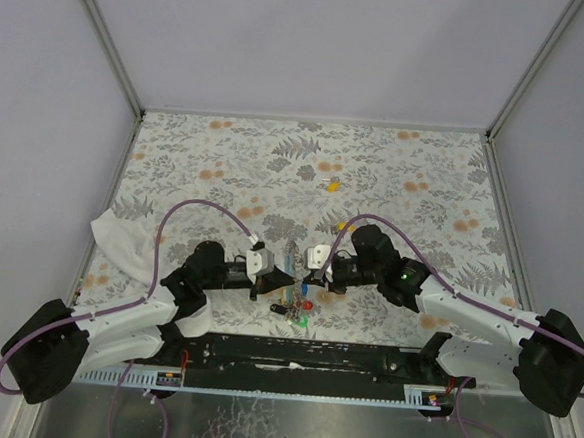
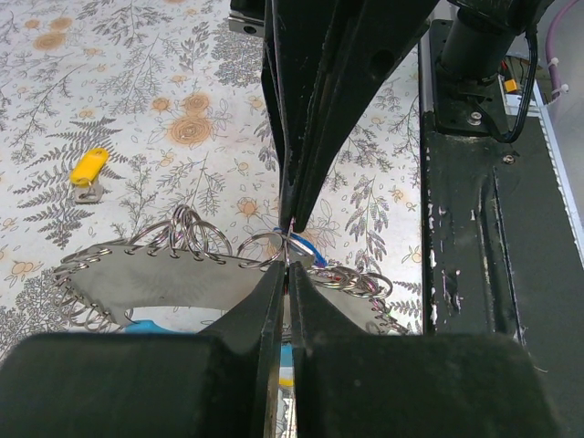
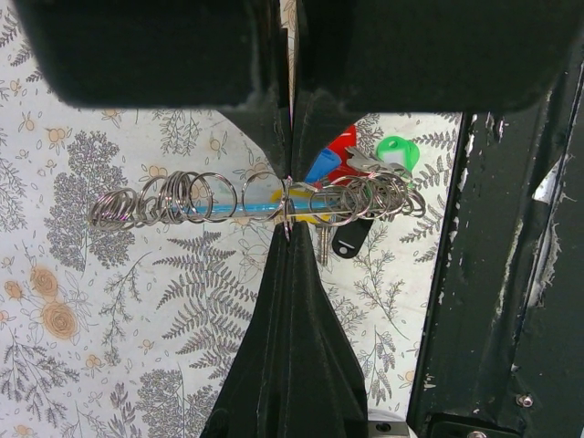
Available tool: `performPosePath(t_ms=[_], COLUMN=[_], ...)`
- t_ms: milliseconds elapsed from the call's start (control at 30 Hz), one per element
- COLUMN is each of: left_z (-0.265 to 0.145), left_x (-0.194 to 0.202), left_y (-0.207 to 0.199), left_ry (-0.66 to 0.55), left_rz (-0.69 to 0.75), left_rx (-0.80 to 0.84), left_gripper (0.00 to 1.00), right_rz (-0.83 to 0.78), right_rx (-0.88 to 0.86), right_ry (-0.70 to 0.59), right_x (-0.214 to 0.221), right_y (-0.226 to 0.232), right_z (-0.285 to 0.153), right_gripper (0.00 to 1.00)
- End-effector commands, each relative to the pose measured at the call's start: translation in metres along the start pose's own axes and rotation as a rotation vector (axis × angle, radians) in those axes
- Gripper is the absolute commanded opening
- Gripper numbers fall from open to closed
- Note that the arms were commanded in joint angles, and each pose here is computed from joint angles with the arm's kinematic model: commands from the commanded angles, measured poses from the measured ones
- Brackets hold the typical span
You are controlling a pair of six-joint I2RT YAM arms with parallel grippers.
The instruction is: Put the keys on the keyring
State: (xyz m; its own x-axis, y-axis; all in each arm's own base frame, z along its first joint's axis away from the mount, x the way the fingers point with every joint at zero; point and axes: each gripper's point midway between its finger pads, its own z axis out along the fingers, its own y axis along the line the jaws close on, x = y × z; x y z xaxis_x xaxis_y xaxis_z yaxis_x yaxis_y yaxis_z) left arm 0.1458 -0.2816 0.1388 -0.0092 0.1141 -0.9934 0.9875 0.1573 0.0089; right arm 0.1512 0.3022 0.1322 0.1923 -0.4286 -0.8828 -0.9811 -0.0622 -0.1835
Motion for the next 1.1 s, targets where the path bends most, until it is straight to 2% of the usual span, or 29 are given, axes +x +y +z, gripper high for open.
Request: performPosePath(t_ms=[0, 1067], left_z=[0.005, 0.008], left_x=[-0.022, -0.023], left_y=[0.002, -0.002], left_ry=[-0.068, -0.053], left_rz=[0.067, 0.037], left_rx=[0.013, 0.046], left_gripper=[0.00, 0.00], right_rz=[-0.039, -0.030], right_rx=[-0.023, -0.045], right_ry=[-0.070, -0.122], right_x=[-0.020, -0.040], right_y=[0.000, -0.002], right_z=[0.002, 0.003], right_gripper=[0.00, 0.00])
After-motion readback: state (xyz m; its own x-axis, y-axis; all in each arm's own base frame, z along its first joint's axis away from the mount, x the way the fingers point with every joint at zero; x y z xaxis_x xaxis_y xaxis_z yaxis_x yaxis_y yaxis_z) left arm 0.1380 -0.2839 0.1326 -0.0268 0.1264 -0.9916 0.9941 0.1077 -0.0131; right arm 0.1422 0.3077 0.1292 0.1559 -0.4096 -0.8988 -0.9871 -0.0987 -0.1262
